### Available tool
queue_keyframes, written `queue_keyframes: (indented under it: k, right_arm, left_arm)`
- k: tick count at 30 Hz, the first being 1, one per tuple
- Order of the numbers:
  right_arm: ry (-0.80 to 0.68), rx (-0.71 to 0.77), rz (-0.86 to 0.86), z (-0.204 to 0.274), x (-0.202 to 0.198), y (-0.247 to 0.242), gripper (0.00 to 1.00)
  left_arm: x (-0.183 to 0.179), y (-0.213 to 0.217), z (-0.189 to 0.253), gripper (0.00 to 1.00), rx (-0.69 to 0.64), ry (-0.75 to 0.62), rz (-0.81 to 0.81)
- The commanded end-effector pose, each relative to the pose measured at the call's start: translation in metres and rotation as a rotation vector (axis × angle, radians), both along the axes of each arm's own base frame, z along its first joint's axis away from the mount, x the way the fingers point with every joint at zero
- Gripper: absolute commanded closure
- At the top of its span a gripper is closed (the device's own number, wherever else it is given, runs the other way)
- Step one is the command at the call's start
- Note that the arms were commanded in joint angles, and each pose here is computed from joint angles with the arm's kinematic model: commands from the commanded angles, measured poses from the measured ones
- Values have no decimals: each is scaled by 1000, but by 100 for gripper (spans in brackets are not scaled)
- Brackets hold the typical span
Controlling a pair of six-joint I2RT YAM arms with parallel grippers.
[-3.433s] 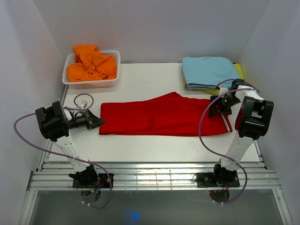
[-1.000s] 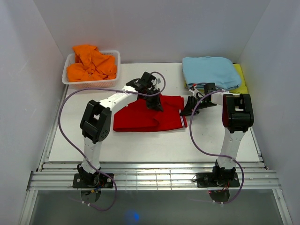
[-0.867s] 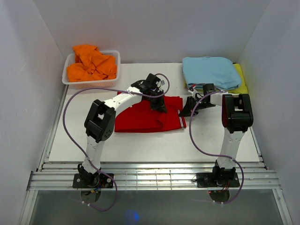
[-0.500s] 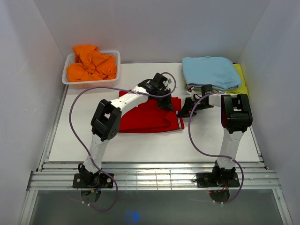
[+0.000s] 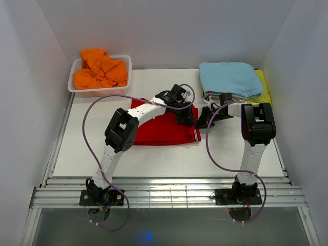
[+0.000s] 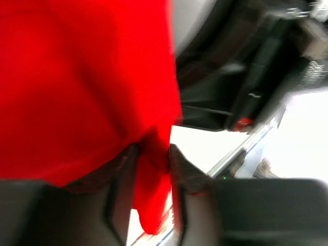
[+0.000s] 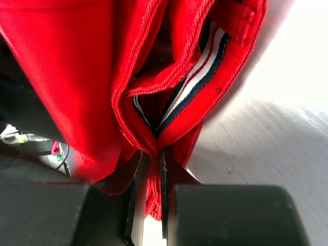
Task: Fold and stack the trousers
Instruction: Fold the trousers
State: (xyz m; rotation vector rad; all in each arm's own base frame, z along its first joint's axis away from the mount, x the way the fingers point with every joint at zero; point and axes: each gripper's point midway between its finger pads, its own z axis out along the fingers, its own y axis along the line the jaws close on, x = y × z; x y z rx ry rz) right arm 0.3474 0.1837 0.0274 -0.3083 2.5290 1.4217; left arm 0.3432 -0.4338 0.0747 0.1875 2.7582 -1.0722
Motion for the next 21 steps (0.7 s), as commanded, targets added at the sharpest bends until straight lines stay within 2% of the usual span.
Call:
queue_keyframes:
  k: [1, 3, 4, 5, 8, 10, 11, 14, 15, 16, 17, 19, 20, 21]
  right_arm:
    - [-16, -21, 43, 4, -10, 11, 92]
    - [-32, -32, 43, 7, -8, 10, 89]
    - [-32, -42, 44, 9, -9, 9, 86]
    - [-38, -49, 39, 13, -8, 7, 80]
    - [-96, -76, 45, 25, -3, 1, 70]
    - [-130, -106, 26, 34, 5, -7, 66]
    - [-152, -119, 23, 41, 6, -10, 65]
    - [-232, -180, 10, 57, 21, -28, 64]
    - [-213, -207, 1, 58, 20, -37, 64]
    - [-223, -213, 3, 62, 21, -42, 63]
    - [-257, -217, 5, 73, 29, -46, 58]
    - [-283, -234, 27, 84, 29, -56, 48]
    - [-329, -232, 31, 99, 36, -57, 38]
    - [-351, -217, 40, 108, 37, -54, 35]
  left_arm:
    - [-12, -32, 54, 54, -176, -42, -106]
    - [-15, -25, 56, 47, -176, -38, -114]
    - [-14, -18, 60, 39, -185, -37, -119]
    - [-18, -10, 65, 37, -188, -37, -123]
    - [-18, 14, 90, 36, -208, -88, -131]
    - [-21, 35, 86, 36, -182, -98, -120]
    - [-23, 44, 104, 36, -193, -149, -129]
    - [-24, 76, 103, 36, -162, -185, -120]
    - [-25, 87, 116, 36, -169, -217, -114]
    - [-21, 105, 111, 35, -153, -212, -90]
    - [-19, 117, 114, 34, -147, -229, -85]
    - [-7, 151, 130, 23, -137, -325, -79]
    - [-8, 162, 134, 19, -158, -343, -96]
    - [-4, 174, 140, 15, -166, -403, -129]
